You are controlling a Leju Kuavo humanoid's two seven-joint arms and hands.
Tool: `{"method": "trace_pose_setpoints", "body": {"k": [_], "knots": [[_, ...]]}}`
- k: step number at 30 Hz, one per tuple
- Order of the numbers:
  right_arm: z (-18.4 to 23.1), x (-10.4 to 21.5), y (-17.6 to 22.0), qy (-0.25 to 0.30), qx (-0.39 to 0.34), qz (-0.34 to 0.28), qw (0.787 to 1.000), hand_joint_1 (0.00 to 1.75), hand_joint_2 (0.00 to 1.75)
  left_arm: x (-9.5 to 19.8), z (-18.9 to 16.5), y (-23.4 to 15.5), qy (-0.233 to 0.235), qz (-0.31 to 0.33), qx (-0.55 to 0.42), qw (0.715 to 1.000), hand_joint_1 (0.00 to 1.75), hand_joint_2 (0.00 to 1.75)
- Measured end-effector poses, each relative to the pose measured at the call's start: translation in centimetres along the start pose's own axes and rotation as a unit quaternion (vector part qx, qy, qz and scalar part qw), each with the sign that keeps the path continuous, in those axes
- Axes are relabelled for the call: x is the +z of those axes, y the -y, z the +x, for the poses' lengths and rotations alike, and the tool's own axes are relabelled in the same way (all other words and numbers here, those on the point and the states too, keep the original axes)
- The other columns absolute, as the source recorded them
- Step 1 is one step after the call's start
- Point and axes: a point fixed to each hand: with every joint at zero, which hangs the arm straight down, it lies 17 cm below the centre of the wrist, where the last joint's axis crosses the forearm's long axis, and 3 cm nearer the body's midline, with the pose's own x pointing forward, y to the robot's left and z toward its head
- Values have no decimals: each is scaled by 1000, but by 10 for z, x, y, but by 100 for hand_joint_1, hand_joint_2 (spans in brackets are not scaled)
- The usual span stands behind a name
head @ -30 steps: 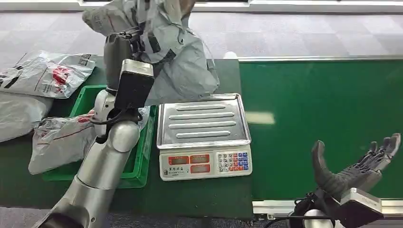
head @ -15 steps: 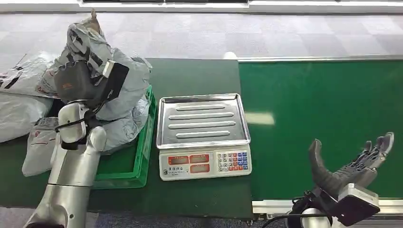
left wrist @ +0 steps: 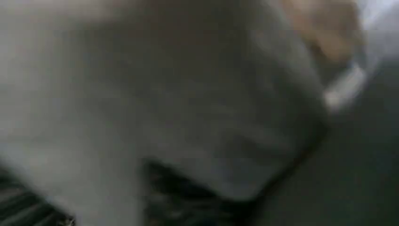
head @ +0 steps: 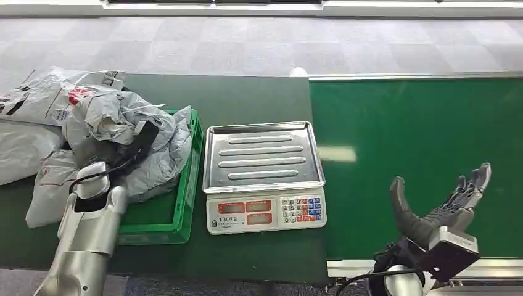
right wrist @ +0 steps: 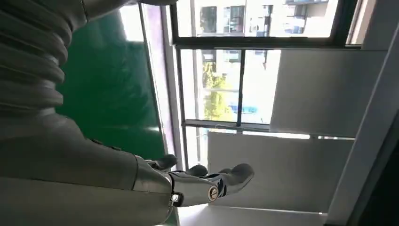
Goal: Moved the parcel from conveyor to table for the left to box.
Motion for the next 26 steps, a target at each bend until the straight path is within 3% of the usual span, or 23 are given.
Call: {"method": "trace_pose_setpoints", "body": {"k": [7,11,12,13,14,19,24,26], "knots": [[-3,1,-6,-5,-2,8,1000,0,175,3,-12,27,-10,-45,-20,999,175,175],[-6,2,-8,-8,-1,11,1000,0,175,6,-9,41,7,-73,-27,997,175,175],[-6,3,-7,-8,0,11,1000,0,175,6,-8,42,11,-74,-26,997,155,175],[-7,3,-7,-8,0,11,1000,0,175,6,-8,41,14,-72,-22,997,7,175],[-7,3,-7,-9,0,10,1000,0,175,5,-8,40,15,-68,-19,997,0,175],[-9,3,-4,-12,-1,7,1000,0,175,0,-3,9,24,14,45,999,0,175],[-10,4,-2,-12,1,8,1000,0,175,-1,-1,-3,27,39,69,997,0,175],[-10,4,-1,-10,-1,6,1000,0,175,0,2,-20,39,76,112,990,0,175]]}}
